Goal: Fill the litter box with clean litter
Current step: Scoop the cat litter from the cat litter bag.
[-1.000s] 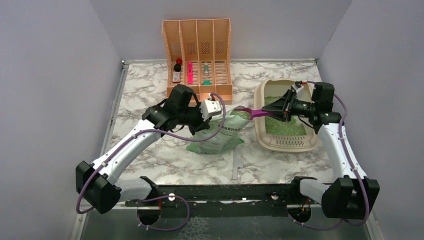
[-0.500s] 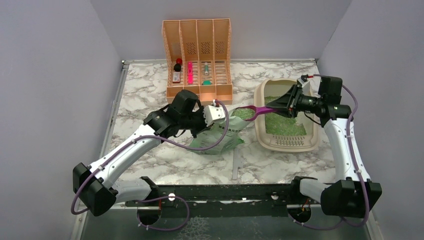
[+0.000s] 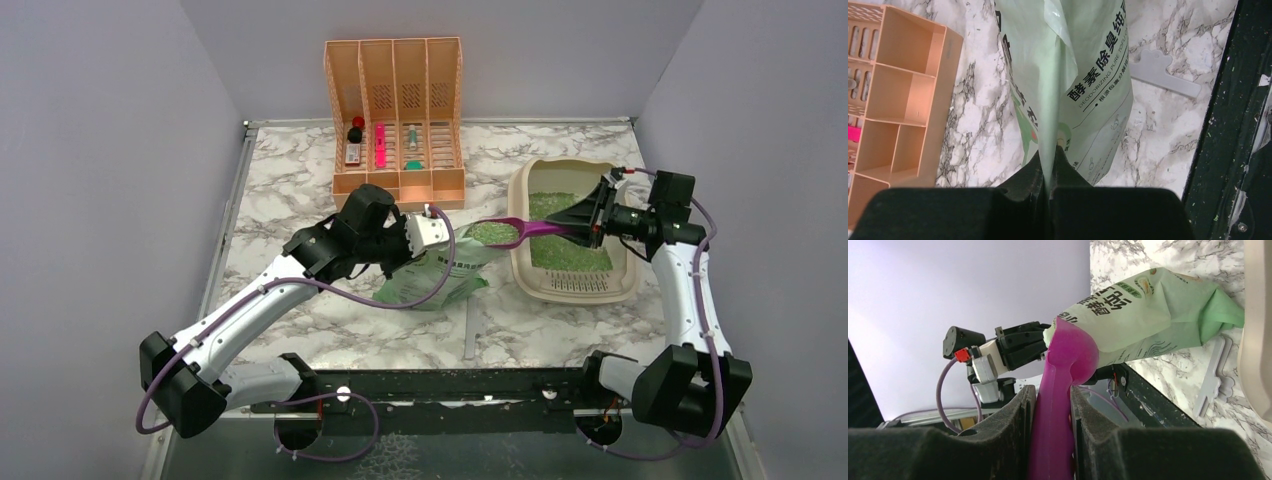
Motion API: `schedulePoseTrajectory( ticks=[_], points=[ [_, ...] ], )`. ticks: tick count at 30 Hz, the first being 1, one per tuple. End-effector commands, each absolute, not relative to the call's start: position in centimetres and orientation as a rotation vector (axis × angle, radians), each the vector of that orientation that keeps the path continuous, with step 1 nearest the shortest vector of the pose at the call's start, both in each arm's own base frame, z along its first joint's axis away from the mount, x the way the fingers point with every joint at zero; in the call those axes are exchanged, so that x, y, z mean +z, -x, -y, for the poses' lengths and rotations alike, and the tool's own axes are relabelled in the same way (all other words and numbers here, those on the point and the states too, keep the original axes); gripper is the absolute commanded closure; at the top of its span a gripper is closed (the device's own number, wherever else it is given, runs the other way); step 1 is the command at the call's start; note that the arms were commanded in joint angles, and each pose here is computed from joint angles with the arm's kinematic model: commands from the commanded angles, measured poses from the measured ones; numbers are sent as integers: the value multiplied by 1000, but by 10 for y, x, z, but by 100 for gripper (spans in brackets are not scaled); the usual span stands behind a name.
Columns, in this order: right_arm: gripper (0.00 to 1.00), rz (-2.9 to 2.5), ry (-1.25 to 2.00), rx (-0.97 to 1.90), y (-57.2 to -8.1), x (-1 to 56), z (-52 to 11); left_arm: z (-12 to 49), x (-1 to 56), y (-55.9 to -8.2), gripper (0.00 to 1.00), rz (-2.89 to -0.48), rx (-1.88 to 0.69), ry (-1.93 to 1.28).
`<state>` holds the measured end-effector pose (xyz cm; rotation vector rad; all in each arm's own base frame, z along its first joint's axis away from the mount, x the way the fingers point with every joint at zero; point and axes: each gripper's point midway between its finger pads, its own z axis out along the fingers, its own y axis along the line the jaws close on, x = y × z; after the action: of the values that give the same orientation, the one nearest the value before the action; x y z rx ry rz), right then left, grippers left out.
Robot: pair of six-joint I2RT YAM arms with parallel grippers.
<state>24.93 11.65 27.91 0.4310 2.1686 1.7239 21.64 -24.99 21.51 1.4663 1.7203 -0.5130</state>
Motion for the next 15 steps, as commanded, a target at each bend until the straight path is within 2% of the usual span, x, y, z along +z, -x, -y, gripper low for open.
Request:
schedulePoseTrajectory(
  ticks=[1,15],
  points=[
    [99,-2132,-360,1805,-243,277,-115,256,237,-218,100,-1646,-538,-1422],
    [99,-2078,-407,1846,-239,258,-103,256,245,-215,100,-1628,-553,-1407]
  ],
)
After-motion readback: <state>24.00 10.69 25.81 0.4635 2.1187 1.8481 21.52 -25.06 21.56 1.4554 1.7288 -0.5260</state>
